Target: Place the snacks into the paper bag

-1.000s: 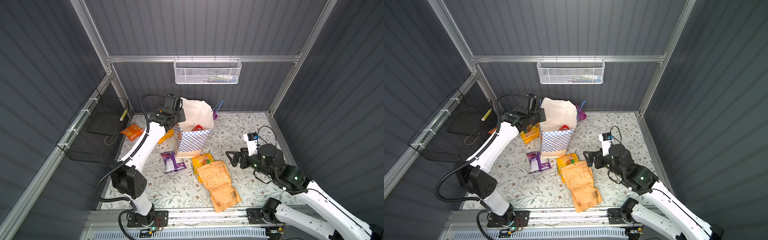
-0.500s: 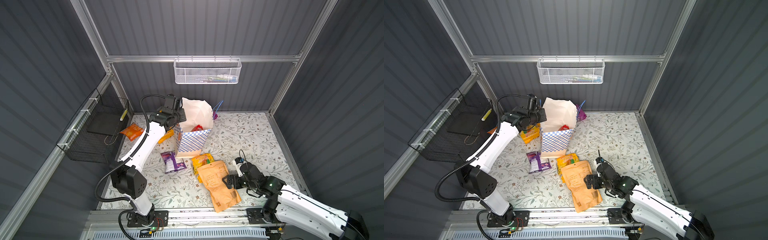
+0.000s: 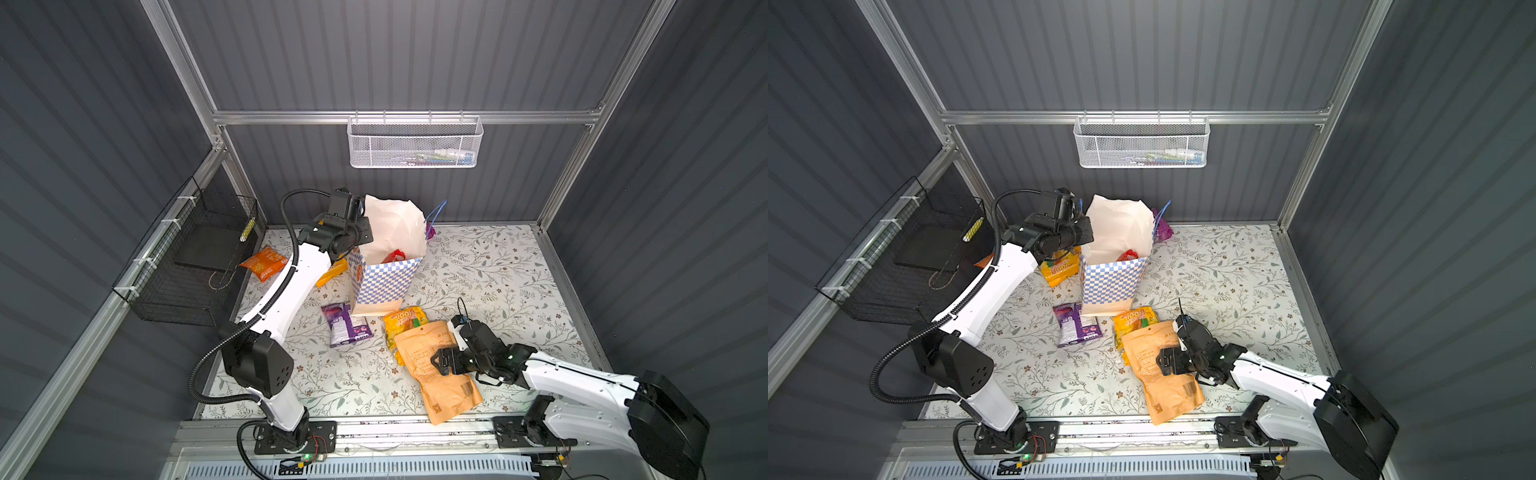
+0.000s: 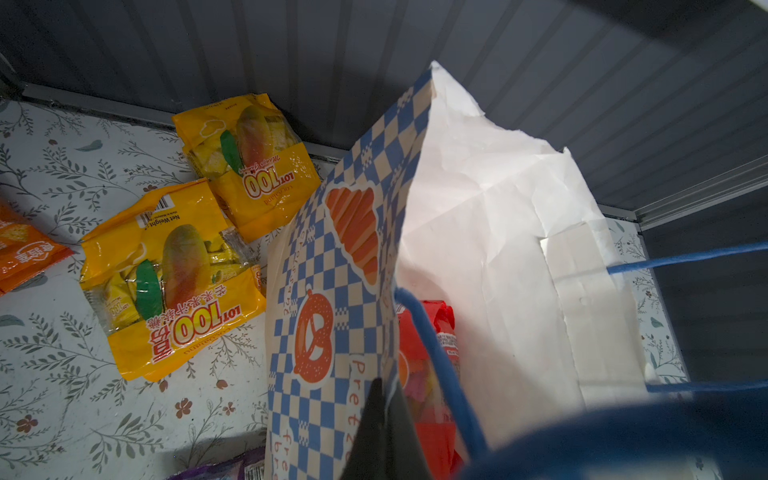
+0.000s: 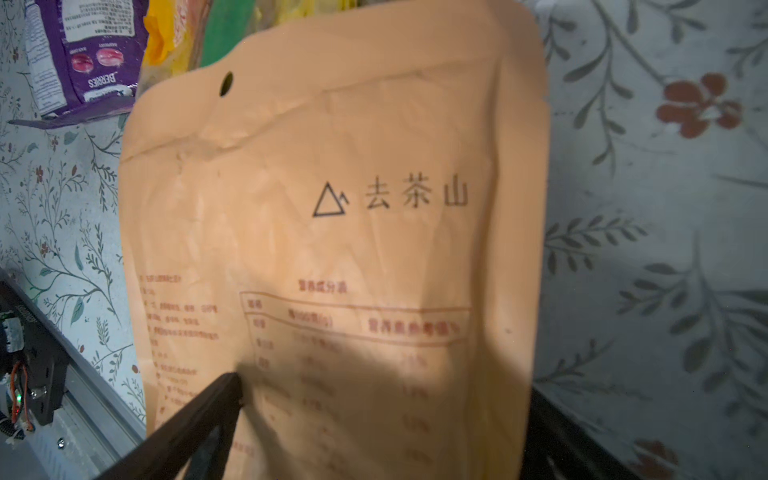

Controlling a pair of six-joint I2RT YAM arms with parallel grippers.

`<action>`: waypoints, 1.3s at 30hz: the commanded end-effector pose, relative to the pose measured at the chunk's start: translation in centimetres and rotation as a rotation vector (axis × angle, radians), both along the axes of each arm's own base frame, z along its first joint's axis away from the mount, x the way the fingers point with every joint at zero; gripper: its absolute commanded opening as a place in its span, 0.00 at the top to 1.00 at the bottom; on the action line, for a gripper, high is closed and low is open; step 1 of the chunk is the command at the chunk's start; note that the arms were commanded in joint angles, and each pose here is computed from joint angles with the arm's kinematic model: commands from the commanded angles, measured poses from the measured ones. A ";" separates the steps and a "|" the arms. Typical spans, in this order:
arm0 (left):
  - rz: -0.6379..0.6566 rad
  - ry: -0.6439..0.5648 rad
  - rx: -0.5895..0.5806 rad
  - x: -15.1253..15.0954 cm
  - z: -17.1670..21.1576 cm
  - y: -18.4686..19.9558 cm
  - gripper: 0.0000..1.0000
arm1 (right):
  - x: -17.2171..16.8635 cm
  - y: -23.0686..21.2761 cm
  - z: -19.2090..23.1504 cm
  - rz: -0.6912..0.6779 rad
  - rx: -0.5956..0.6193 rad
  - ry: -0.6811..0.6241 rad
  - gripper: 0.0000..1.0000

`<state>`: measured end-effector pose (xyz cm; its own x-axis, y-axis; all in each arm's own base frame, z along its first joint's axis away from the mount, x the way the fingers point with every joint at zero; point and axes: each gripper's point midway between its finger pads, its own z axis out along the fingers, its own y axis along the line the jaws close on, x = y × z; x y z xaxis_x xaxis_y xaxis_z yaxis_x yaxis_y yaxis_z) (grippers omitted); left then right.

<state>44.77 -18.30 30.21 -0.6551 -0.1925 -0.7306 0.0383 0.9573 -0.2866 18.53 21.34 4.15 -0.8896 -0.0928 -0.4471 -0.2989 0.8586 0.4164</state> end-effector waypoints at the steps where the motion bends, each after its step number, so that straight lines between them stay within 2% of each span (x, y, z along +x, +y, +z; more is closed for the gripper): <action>1: 0.005 0.052 0.019 -0.4 -1.3 0.4 1.00 | 0.4 1.0 0.2 0.022 0.033 -0.017 0.11; 8: 0.014 0.041 0.036 -0.3 -1.1 0.7 1.00 | 0.3 1.5 0.4 0.027 0.066 -0.016 0.43; 10: 0.009 0.038 0.034 -0.3 -1.0 0.7 1.00 | 0.5 1.5 0.9 0.021 0.083 -0.033 0.58; 16: 0.006 0.042 0.039 -0.2 -1.3 0.6 1.00 | 0.6 1.8 2.8 0.022 0.133 -0.073 0.93; 20: 0.006 0.042 0.039 -0.2 -1.2 0.6 1.00 | 0.3 1.6 4.3 0.031 0.155 -0.096 1.00; 39: -0.023 0.066 -0.023 -0.6 -1.3 -0.4 1.00 | 0.8 -1.3 14.4 -0.071 0.235 -0.316 1.00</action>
